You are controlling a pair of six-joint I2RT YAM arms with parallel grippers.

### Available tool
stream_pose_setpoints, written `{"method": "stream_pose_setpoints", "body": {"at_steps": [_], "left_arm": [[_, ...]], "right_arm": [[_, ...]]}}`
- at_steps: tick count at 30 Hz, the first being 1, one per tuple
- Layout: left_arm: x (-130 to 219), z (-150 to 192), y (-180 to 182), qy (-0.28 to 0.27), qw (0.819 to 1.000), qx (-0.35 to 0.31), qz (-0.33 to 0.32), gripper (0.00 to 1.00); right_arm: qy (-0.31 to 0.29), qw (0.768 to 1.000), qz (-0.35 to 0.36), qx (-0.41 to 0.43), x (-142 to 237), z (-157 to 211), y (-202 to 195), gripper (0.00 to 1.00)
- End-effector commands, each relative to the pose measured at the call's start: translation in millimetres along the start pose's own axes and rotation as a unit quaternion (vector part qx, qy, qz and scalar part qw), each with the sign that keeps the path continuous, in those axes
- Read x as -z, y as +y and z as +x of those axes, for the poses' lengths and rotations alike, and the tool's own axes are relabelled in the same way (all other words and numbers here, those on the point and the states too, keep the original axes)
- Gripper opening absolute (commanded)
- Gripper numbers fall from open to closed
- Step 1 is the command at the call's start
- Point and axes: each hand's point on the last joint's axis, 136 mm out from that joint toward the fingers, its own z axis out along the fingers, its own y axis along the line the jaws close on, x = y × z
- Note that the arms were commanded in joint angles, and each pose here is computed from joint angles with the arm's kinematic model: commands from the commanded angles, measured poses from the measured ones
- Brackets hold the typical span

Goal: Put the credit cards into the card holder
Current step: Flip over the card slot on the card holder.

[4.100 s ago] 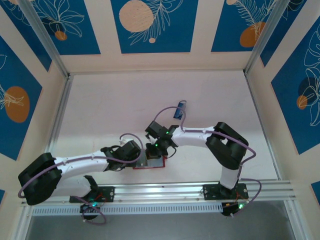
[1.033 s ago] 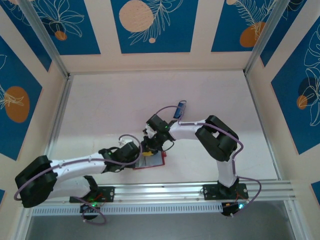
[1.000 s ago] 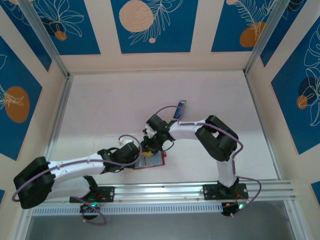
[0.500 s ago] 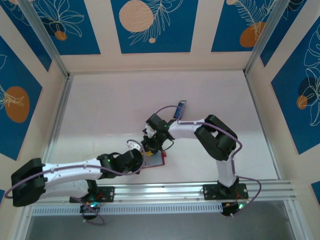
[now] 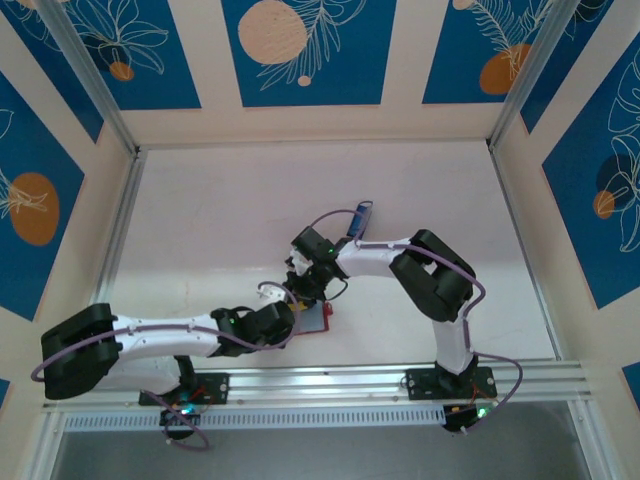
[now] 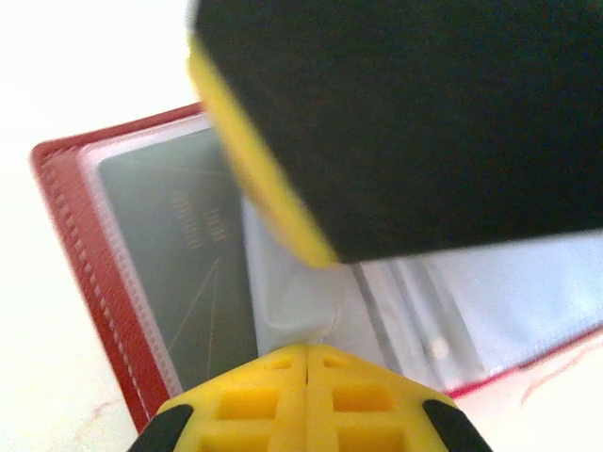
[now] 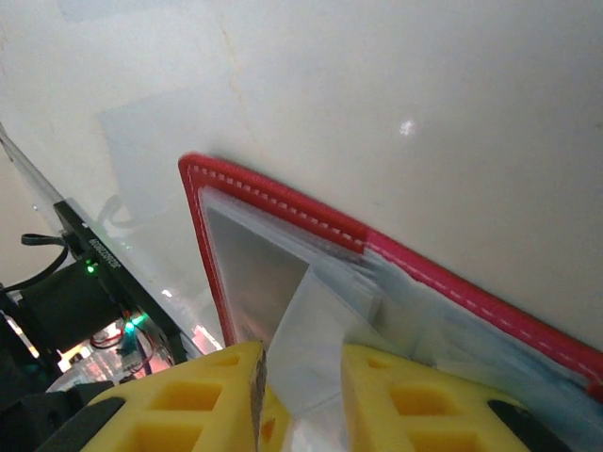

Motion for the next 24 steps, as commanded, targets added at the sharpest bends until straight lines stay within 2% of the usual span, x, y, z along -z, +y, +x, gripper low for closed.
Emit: {"method": "stream_pose_setpoints", "body": {"at_steps": [1, 7, 11, 20, 24], "left_arm": [[-0.1, 7.1, 26.0, 0.003, 0.998, 0.01, -0.06, 0.0], [-3.5, 8.1, 23.2, 0.01, 0.998, 0.005, -0.062, 0.0], [-3.8, 7.1, 22.1, 0.011, 0.998, 0.002, -0.063, 0.0], [13.3, -7.2, 35.4, -0.025, 0.996, 0.021, -0.088, 0.0], [21.9, -11.4, 43.0, -0.039, 0.994, 0.029, -0.097, 0.0]], "right_arm": [[-0.013, 1.0, 0.023, 0.014, 21.3, 1.2, 0.9, 0.29], [-0.034, 0.998, 0.011, 0.048, 51.3, -1.3, 24.4, 0.3], [-0.041, 0.998, 0.019, 0.046, 57.8, 3.5, 23.3, 0.3], [-0.018, 0.996, 0.086, -0.004, 34.3, 23.5, -21.9, 0.16], [-0.01, 0.995, 0.099, -0.015, 24.0, 26.6, -32.1, 0.13]]}}
